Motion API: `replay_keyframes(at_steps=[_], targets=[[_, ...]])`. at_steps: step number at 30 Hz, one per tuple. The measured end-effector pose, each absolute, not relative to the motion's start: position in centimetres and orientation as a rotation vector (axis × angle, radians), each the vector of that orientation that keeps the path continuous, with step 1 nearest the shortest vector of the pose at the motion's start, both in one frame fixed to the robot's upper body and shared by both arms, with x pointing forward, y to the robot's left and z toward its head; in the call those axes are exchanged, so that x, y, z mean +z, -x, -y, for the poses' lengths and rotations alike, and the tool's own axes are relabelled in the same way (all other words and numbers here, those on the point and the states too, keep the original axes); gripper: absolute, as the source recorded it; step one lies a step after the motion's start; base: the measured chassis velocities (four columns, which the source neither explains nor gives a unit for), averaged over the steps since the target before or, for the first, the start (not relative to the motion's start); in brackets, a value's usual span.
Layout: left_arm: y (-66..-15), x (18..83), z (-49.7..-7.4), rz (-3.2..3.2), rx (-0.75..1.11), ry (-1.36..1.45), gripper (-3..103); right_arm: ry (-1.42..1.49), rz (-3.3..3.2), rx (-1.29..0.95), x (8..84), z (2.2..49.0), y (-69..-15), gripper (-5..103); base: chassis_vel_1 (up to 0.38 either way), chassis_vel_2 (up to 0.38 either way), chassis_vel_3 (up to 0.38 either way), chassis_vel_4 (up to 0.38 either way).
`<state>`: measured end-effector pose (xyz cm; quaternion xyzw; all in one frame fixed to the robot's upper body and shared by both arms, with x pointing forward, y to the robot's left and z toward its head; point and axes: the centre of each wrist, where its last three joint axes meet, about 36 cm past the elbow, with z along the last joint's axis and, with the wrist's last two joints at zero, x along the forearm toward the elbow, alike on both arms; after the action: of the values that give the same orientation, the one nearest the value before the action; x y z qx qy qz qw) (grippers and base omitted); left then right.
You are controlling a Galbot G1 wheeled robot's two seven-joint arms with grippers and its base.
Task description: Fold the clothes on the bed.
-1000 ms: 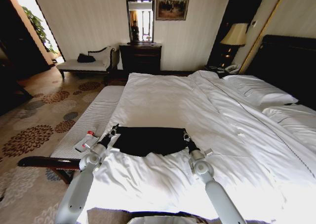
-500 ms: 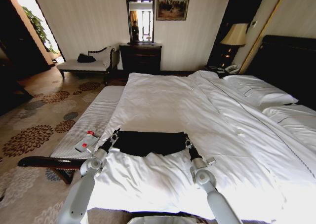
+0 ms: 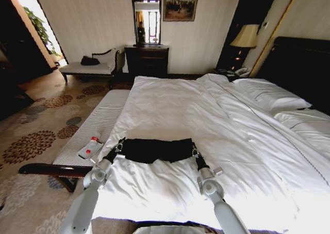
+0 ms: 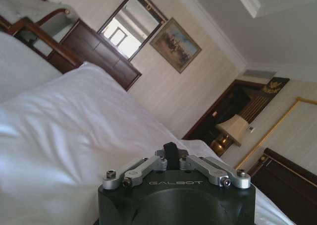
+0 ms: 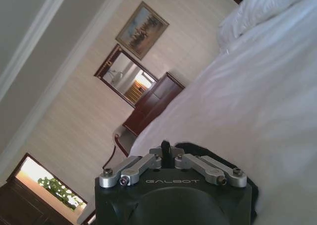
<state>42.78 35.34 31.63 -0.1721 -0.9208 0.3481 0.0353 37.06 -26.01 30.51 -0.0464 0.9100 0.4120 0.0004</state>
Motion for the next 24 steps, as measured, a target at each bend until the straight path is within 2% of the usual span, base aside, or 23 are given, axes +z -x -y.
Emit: replay_keyframes(at_steps=[1, 2, 3, 4, 5, 9, 10, 11, 12, 15, 16, 17, 18, 19, 20, 21, 23, 24], targets=[[-42.1, 32.7, -35.6, 2.866, 1.059, 0.542, 11, 0.165, -2.834, 1.284, 31.6, 26.0, -36.7, 17, 0.000, 0.000, 0.000, 0.000], [-42.1, 32.7, -35.6, 2.866, 1.059, 0.542, 11, 0.165, -2.834, 1.284, 31.6, 26.0, -36.7, 17, 0.000, 0.000, 0.000, 0.000], [-41.5, 33.7, -36.0, 2.896, 1.057, 0.561, 16, 0.180, -2.811, 1.279, 32.6, 26.0, -36.3, 17, 0.000, 0.000, 0.000, 0.000], [-40.8, 34.8, -36.4, 2.924, 1.061, 0.578, 21, 0.192, -2.793, 1.273, 33.5, 26.1, -36.0, 22, 0.000, 0.000, 0.000, 0.000], [-40.8, 34.8, -36.4, 2.924, 1.061, 0.578, 21, 0.192, -2.793, 1.273, 33.5, 26.1, -36.0, 22, 0.000, 0.000, 0.000, 0.000], [-39.4, 41.4, -39.7, 3.096, 1.113, 0.610, 43, 0.220, -2.721, 1.243, 36.9, 26.9, -35.1, 44, 0.000, 0.000, 0.000, 0.000], [-39.5, 42.7, -40.3, 3.121, 1.137, 0.603, 43, 0.217, -2.712, 1.241, 37.3, 27.0, -35.3, 49, 0.000, 0.000, 0.000, 0.000], [-39.5, 42.7, -40.3, 3.121, 1.137, 0.603, 43, 0.217, -2.712, 1.241, 37.3, 27.0, -35.3, 49, 0.000, 0.000, 0.000, 0.000], [-39.7, 43.6, -40.8, 3.134, 1.161, 0.599, 49, 0.212, -2.707, 1.240, 37.6, 27.1, -35.6, 49, 0.000, 0.000, 0.000, 0.000], [-40.2, 45.0, -41.6, 3.146, 1.183, 0.542, 65, 0.185, -2.742, 1.230, 38.1, 27.0, -37.4, 65, 0.000, 0.000, 0.000, 0.000], [-40.2, 45.0, -41.6, 3.146, 1.183, 0.542, 65, 0.185, -2.742, 1.230, 38.1, 27.0, -37.4, 65, 0.000, 0.000, 0.000, 0.000], [-40.4, 44.7, -41.6, 3.136, 1.151, 0.491, 70, 0.173, -2.784, 1.219, 37.8, 26.8, -38.1, 71, 0.000, 0.000, 0.000, 0.000], [-40.5, 44.5, -41.4, 3.125, 1.111, 0.459, 70, 0.170, -2.807, 1.212, 37.7, 26.6, -38.5, 77, 0.000, 0.000, 0.000, 0.000], [-40.5, 44.0, -40.8, 3.117, 0.981, 0.396, 76, 0.171, -2.852, 1.196, 37.4, 26.3, -38.9, 82, 0.000, 0.000, 0.000, 0.000], [-40.5, 44.0, -40.8, 3.117, 0.981, 0.396, 76, 0.171, -2.852, 1.196, 37.4, 26.3, -38.9, 82, 0.000, 0.000, 0.000, 0.000], [-40.5, 43.7, -40.4, 3.112, 0.900, 0.371, 81, 0.180, -2.876, 1.189, 37.2, 26.0, -39.0, 82, 0.000, 0.000, 0.000, 0.000], [-40.4, 43.1, -38.6, 3.098, 0.692, 0.338, 92, 0.216, -2.940, 1.165, 36.9, 25.3, -38.9, 92, 0.000, 0.000, 0.000, 0.000], [-40.4, 43.1, -38.6, 3.098, 0.692, 0.338, 92, 0.216, -2.940, 1.165, 36.9, 25.3, -38.9, 92, 0.000, 0.000, 0.000, 0.000]])
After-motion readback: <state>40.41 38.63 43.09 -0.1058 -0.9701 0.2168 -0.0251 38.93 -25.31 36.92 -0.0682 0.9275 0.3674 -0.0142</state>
